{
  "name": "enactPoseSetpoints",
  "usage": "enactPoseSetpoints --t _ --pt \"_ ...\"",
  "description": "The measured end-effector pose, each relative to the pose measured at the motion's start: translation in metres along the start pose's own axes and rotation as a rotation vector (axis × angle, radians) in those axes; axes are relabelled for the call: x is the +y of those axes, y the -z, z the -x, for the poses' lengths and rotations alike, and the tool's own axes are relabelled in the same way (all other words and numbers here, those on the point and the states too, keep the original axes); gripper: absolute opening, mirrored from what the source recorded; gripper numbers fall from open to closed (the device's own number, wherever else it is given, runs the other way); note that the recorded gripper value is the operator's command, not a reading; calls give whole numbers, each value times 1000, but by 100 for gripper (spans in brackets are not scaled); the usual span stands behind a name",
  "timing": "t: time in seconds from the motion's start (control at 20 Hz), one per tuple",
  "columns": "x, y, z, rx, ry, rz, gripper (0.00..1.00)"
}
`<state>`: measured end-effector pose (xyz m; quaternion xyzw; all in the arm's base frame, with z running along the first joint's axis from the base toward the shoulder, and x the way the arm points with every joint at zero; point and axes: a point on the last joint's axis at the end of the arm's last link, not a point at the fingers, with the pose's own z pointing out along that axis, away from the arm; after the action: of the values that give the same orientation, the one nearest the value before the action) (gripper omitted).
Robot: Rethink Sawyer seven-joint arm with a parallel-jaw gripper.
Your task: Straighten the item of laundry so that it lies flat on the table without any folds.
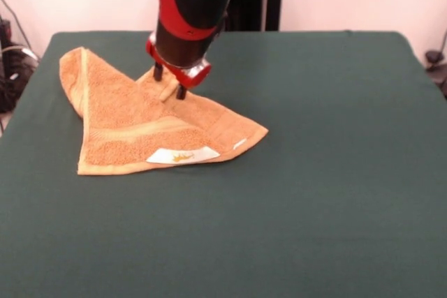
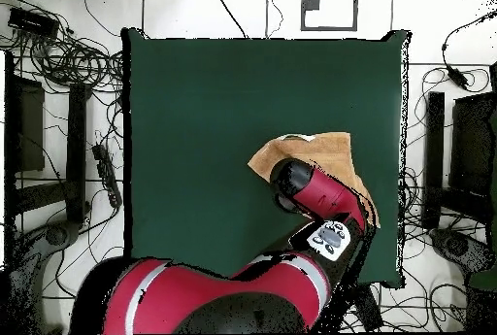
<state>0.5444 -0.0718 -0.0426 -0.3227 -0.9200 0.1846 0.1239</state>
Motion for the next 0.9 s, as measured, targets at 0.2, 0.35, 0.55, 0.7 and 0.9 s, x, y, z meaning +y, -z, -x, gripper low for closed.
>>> enactPoseSetpoints --t 0.2,0.35,0.55,0.7,0.9 --pt "-13 -4 4 3 -15 -19 100" --pt "-28 -8 7 11 -35 -32 100" --pt "-52 -12 9 20 -57 -62 100" --pt "-64 -15 7 31 -67 -76 100" --pt "-80 -17 5 38 -73 -100 100"
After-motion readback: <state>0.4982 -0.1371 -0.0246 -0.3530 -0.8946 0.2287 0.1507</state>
